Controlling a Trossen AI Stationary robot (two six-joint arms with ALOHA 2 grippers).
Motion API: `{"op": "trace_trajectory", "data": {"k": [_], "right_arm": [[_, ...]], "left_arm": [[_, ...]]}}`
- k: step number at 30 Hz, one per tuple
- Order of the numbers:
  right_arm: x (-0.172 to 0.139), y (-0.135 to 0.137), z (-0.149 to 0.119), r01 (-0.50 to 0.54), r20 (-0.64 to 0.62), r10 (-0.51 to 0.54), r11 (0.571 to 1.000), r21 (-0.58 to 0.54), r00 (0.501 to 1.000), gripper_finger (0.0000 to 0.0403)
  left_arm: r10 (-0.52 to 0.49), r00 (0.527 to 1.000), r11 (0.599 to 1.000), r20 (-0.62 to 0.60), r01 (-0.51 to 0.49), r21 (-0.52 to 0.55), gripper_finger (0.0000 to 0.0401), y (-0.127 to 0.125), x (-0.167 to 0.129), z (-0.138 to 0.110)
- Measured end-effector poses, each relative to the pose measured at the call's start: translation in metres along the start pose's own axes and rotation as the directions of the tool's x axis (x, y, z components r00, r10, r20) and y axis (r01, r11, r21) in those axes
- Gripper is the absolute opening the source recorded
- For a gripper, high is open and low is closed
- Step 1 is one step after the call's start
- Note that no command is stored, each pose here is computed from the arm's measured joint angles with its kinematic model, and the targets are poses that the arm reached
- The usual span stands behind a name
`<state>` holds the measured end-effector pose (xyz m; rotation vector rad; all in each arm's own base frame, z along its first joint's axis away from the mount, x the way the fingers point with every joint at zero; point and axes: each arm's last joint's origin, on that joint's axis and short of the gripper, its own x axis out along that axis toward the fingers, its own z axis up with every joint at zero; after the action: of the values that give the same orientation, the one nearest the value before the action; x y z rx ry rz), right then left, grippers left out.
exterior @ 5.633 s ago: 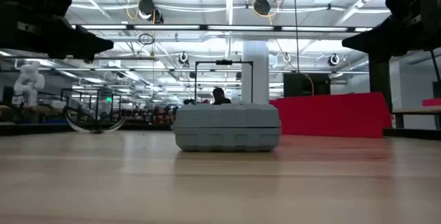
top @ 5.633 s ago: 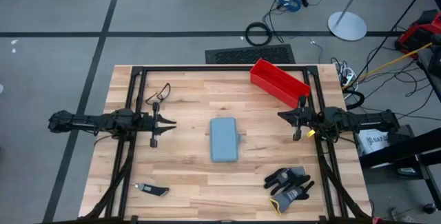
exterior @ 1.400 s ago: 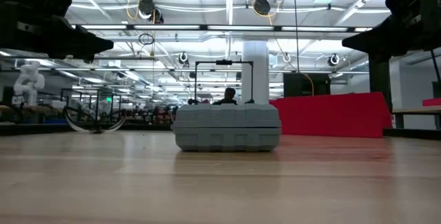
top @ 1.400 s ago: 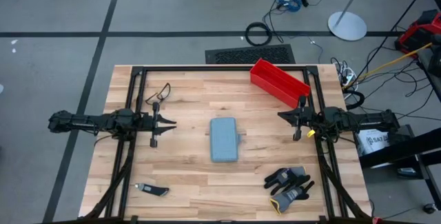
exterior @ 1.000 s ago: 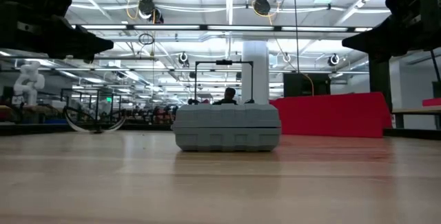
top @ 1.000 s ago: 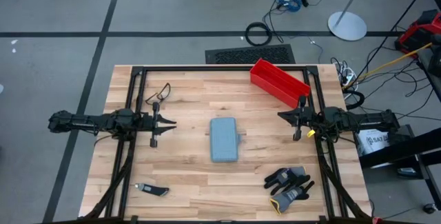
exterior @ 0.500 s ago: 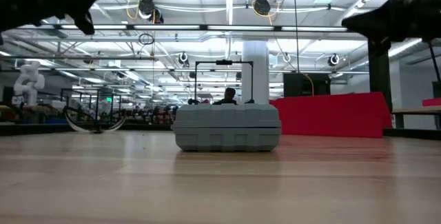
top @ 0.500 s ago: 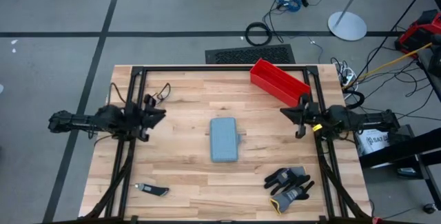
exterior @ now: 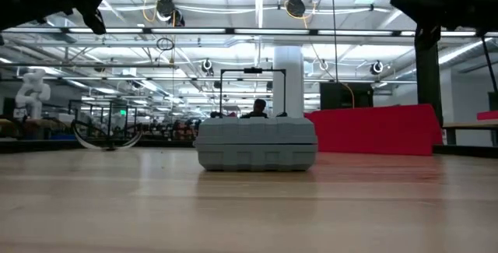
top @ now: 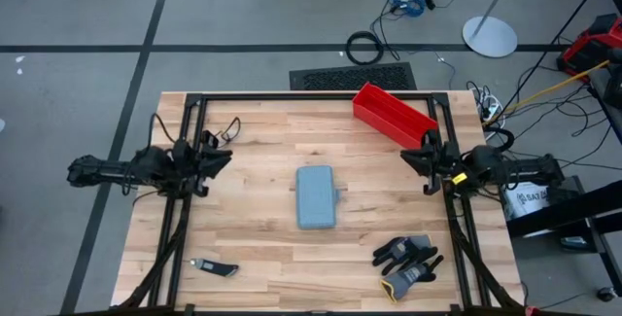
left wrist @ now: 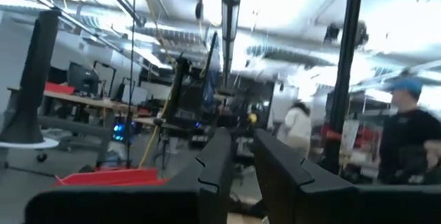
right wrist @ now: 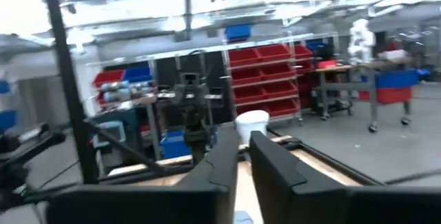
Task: Prefit tool cases
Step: Open the toolbox
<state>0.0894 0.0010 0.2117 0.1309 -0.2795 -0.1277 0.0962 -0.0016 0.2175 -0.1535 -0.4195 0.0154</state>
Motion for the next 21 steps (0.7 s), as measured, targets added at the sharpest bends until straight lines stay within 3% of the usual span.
{"op": "trace_trajectory", "data": {"k": [4,7,11,16,21], "right_arm": [[0.006,0.005,0.02,-0.032,-0.014,0.032,0.999,-0.003,0.999,0.0106],[0.016,0.008,0.035,-0.005,-0.077,0.0,0.998,-0.058,0.997,0.0145],[0.039,0.013,0.048,0.082,-0.241,-0.108,0.99,-0.117,0.964,0.0169],[0.076,0.02,0.042,0.164,-0.525,-0.217,0.976,-0.147,0.823,0.0163],[0.105,0.026,0.022,0.189,-0.692,-0.251,0.968,-0.166,0.677,0.0145]], "left_arm": [[0.13,0.978,0.991,-0.163,-0.124,0.046,0.0068,0.0,0.017,0.01],[0.235,0.918,0.971,-0.32,-0.204,0.128,0.0068,0.001,0.037,0.007],[0.283,0.825,0.957,-0.489,-0.211,0.198,0.0068,0.002,0.068,-0.011],[0.319,0.675,0.948,-0.665,-0.24,0.21,0.0068,0.004,0.101,-0.053],[0.314,0.592,0.949,-0.743,-0.223,0.224,0.0068,0.001,0.135,-0.087]]}}
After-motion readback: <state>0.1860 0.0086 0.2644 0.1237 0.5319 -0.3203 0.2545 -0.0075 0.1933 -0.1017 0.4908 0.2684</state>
